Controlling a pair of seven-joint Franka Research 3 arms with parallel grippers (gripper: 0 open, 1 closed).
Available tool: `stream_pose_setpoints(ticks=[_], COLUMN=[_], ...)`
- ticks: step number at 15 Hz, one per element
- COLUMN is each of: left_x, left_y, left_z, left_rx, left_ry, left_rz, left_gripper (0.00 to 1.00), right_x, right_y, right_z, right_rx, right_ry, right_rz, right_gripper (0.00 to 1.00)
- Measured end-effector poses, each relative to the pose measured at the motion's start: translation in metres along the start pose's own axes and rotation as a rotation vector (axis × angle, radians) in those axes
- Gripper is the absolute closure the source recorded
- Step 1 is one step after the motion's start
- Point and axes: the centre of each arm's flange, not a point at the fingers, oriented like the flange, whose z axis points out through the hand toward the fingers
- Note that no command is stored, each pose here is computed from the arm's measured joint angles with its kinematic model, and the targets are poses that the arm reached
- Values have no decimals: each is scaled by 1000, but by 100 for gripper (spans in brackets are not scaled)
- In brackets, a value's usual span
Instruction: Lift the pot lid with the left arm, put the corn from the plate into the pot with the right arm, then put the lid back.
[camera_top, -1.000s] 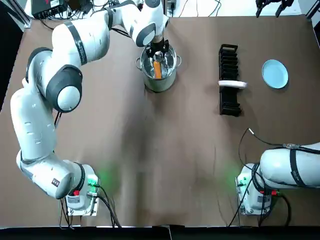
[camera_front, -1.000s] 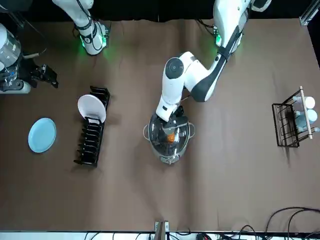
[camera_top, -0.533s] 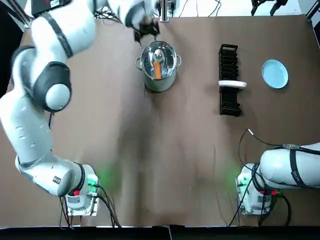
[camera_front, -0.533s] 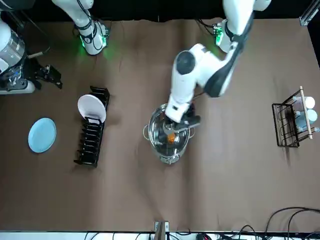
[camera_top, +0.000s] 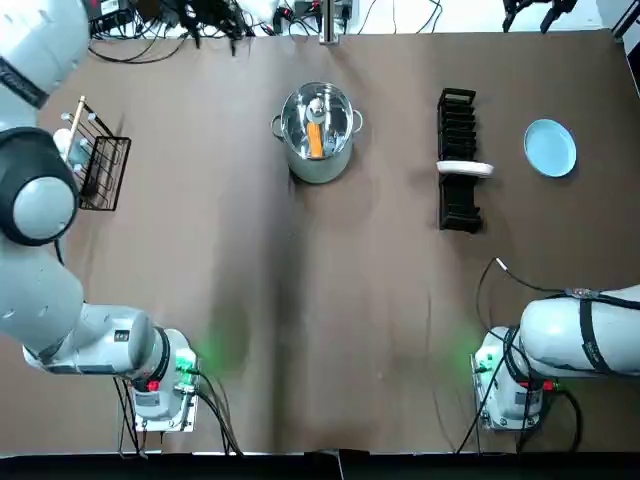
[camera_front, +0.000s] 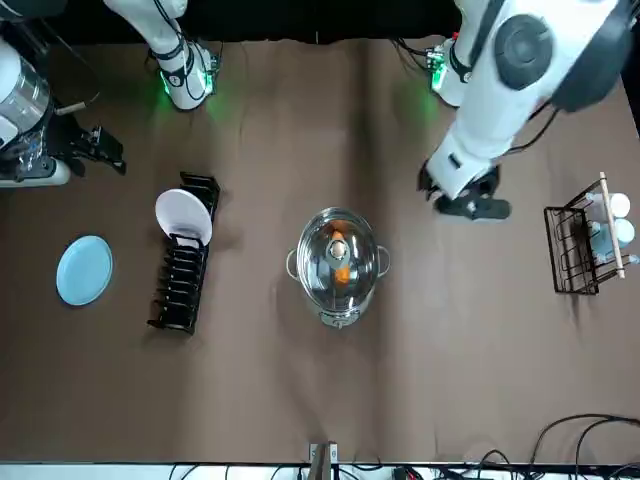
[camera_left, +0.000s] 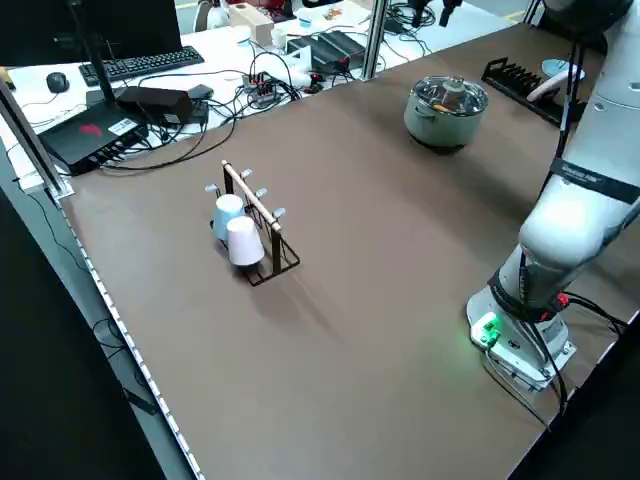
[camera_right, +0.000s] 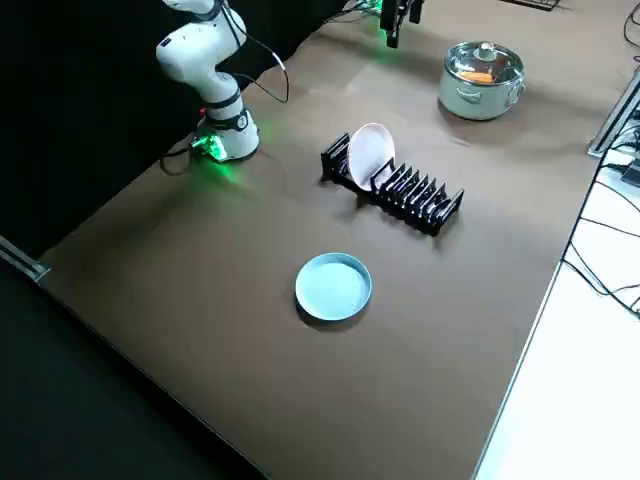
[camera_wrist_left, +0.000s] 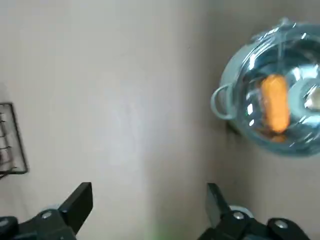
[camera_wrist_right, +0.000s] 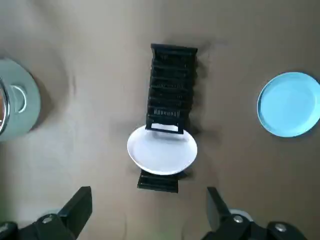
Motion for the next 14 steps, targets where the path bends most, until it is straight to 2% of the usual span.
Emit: stream_pose_setpoints(ticks=[3,5,10,13,14], left_x=[-10,-15,-21,-21,-21], left_y=[-66,-101,-116,-118,-122], left_z=[-14,-17,-23,-23,-23], left_rx=[-25,-31,-28,-26,-26], left_ry=[-36,-51,-53,-52,-53], left_rz=[80,100,80,61,54], left_gripper=[0,0,0,0,0], right_x=[7,7,5,-6,-11], right_y=[-2,-5,-8,-17,-21], right_z=[-8,-7,17,25,24], right_rx=[3,-2,-13,-36,-47], right_ry=[72,78,30,-28,-28], right_rz=[-5,-11,-18,-38,-46], right_gripper=[0,0,0,0,0])
